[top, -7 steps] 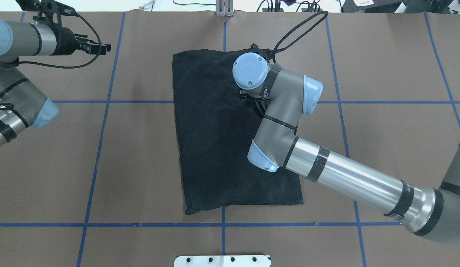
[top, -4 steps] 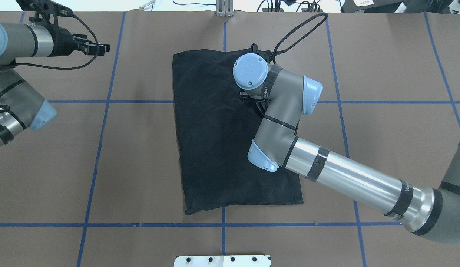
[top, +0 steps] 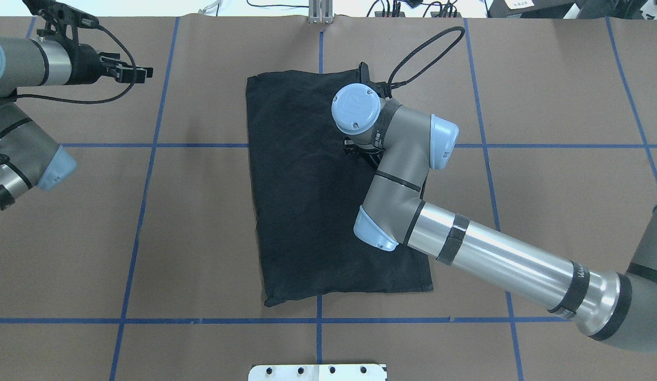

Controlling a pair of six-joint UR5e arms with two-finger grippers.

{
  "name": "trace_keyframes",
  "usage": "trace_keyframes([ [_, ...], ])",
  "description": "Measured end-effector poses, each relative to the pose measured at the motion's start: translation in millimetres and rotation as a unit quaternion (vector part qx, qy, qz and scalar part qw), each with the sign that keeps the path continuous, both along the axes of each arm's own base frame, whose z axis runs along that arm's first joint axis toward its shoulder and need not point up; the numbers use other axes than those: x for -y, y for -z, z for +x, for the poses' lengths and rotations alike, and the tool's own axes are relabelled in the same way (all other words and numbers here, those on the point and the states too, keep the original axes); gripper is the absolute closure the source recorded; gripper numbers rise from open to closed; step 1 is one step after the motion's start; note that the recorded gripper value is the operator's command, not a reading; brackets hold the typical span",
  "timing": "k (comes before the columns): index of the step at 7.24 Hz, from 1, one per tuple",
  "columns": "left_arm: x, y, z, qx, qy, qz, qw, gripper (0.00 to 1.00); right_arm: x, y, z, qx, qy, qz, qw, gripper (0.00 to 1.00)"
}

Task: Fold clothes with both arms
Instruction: 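Release the shirt and raise the right gripper away from it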

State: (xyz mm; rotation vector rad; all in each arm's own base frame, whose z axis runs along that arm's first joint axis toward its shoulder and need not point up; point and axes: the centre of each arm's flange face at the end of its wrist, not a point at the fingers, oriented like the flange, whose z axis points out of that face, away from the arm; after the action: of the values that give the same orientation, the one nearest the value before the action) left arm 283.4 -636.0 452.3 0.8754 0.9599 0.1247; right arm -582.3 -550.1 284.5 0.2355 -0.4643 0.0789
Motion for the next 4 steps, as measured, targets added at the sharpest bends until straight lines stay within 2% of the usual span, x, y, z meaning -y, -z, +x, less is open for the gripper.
trace_keyframes([
  [2,0,0,0,0.000,0.000,-0.001,1.0000,0.00,8,-20,23,-0.025,0.019,0.004,0.9995,0.00],
  [4,-1,-2,1,0.000,-0.007,-0.005,1.0000,0.00,13,-53,74,-0.044,0.038,0.017,0.9982,0.00],
])
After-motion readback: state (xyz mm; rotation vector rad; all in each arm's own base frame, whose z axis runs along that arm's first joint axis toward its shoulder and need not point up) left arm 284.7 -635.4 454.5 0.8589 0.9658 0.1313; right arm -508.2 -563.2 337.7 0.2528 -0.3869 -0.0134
